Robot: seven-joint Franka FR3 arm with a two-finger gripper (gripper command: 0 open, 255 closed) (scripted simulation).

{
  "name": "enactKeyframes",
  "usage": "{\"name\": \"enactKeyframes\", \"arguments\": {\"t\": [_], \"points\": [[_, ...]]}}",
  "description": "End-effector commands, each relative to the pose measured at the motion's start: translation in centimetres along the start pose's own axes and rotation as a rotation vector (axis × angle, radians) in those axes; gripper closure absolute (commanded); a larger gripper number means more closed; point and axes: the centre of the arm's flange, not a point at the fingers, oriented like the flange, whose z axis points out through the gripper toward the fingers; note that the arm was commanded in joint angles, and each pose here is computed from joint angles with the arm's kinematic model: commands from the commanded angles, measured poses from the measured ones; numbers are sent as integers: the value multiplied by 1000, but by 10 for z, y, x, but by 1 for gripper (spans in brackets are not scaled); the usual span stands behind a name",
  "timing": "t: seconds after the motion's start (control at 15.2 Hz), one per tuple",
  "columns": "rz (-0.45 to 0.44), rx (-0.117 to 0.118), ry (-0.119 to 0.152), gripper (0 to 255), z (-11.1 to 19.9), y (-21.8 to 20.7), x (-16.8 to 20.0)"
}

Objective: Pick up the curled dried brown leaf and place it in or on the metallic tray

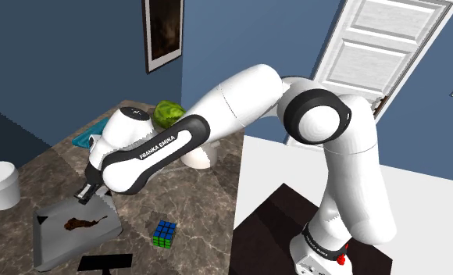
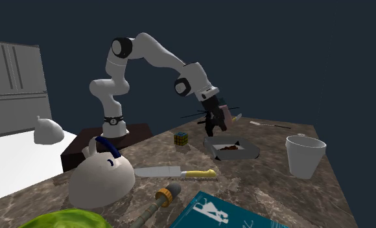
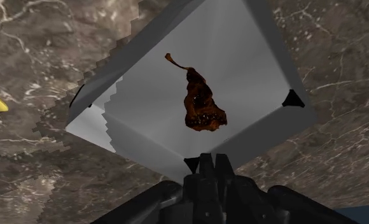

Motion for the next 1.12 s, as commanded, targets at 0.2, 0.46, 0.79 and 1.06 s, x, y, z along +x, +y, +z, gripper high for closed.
{"name": "enactKeyframes", "arguments": {"t": [0.2,0.46,0.79,1.06], "points": [[0,0,0,255,0,0,0],[15,-37,-112,0,27,-12,16],[39,-96,-288,0,78,-27,34],[39,-96,-288,0,98,-25,28]]}}
